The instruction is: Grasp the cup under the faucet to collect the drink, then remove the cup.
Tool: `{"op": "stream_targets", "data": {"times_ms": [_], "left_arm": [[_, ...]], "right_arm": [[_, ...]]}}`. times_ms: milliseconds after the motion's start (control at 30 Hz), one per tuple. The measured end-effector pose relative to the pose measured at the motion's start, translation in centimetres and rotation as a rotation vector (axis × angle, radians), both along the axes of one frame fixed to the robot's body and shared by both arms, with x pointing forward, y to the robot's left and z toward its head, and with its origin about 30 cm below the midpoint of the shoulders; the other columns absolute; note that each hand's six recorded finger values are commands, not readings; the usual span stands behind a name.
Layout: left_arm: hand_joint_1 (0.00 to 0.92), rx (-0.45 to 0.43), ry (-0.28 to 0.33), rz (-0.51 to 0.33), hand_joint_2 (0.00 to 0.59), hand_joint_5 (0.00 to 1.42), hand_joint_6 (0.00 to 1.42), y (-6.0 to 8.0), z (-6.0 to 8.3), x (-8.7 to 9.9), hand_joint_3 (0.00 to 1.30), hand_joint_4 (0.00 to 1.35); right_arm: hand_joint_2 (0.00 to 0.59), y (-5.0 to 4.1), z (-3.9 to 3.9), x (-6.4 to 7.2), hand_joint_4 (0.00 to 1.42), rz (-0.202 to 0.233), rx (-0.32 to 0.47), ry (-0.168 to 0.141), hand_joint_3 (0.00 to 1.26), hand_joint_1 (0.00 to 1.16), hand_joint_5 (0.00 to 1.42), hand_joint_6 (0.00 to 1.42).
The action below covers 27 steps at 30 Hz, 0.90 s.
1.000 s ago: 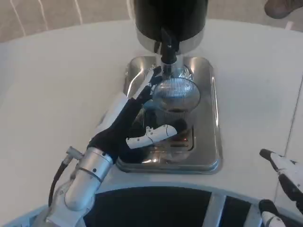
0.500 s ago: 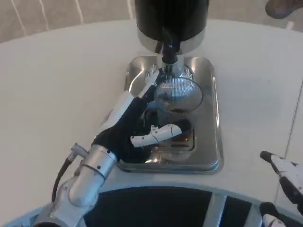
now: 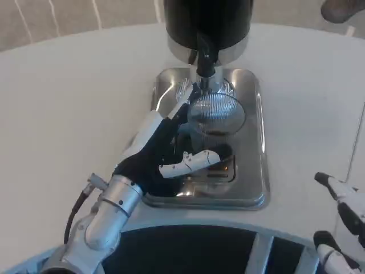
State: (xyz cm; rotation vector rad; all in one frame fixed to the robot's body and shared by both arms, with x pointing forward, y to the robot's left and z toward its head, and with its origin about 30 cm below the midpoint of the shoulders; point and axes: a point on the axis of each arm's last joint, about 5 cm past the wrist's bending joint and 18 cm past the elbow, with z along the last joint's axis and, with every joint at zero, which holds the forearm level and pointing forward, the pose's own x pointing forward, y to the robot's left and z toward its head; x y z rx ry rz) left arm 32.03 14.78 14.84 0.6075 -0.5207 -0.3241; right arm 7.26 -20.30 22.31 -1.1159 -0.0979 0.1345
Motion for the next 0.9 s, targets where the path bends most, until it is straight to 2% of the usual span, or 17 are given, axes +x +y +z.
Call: {"op": "stream_targets", "data": {"times_ms": [133, 233, 500, 900], "left_arm": [[0.338, 0.007, -0.002, 0.000, 0.062, 0.26, 0.36, -0.42, 0.18, 0.26, 0.00, 0.00], [0.339, 0.005, -0.002, 0.002, 0.063, 0.28, 0.42, -0.58, 0.23, 0.34, 0.00, 0.00], [0.339, 0.005, -0.001, 0.011, 0.063, 0.31, 0.44, -0.80, 0.56, 0.69, 0.00, 0.00], [0.339, 0.009, -0.004, 0.022, 0.063, 0.41, 0.54, -0.84, 0.82, 0.94, 0.12, 0.15]], "right_arm": [[0.545, -0.04, -0.11, -0.18, 0.00, -0.004, -0.001, 0.014, 0.00, 0.02, 0.00, 0.00], [0.546, -0.10, -0.10, -0.22, 0.00, -0.007, -0.004, 0.016, 0.00, 0.00, 0.00, 0.00], [0.549, -0.19, -0.12, -0.32, 0.00, -0.009, -0.001, 0.019, 0.00, 0.00, 0.00, 0.00], [0.584, 0.23, -0.16, -0.19, 0.00, 0.008, -0.016, 0.010, 0.04, 0.00, 0.00, 0.00]]}}
